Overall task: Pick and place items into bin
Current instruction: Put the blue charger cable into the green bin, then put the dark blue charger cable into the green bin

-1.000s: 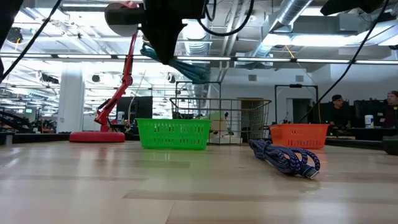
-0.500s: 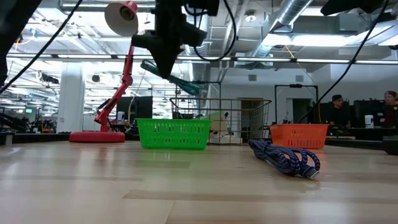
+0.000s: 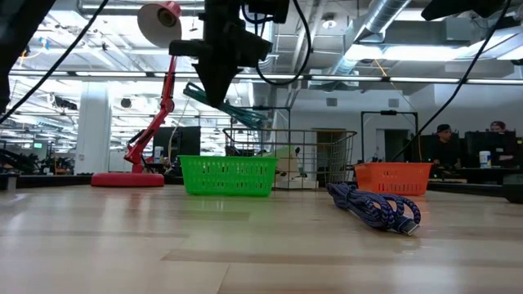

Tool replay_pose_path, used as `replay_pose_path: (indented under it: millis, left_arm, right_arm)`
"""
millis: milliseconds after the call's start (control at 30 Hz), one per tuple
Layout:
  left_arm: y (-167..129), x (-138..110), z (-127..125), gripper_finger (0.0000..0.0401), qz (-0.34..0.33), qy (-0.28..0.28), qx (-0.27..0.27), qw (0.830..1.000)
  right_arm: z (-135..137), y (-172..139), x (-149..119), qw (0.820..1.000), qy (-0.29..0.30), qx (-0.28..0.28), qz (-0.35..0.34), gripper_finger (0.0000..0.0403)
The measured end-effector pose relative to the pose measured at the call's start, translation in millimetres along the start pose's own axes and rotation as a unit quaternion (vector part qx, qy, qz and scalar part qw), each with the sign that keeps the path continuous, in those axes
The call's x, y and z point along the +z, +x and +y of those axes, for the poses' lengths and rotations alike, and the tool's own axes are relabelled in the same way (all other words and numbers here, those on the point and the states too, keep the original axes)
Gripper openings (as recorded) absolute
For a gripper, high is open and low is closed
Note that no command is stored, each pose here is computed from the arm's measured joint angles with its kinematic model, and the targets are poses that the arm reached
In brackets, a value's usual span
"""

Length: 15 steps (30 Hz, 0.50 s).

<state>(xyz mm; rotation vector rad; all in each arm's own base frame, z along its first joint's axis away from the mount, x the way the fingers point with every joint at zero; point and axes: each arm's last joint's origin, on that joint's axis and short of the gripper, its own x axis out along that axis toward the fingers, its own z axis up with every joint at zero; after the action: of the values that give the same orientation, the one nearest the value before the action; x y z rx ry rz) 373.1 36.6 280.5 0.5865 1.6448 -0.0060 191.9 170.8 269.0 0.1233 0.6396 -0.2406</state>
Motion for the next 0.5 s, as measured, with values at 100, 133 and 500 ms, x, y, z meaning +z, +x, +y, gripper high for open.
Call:
replay_pose_path:
  millis: [100,133,500]
  left_arm:
    - [0.0,0.5,-0.9,0.0031,-0.008,0.0,-0.016,1.0]
    - [0.0,0.5,-0.9,0.0036,-0.008,0.0,-0.016,1.0]
    - [-0.1,3.2,0.4,0.0081,-0.021,-0.011,-0.009,1.0]
  right_arm:
    - [0.0,0.0,0.0,1.0,0.001,0.0,0.0,0.0244]
    - [0.0,0.0,0.0,1.0,0.001,0.0,0.0,0.0244]
    - [0.0,0.0,0.0,1.0,0.001,0.0,0.0,0.0244]
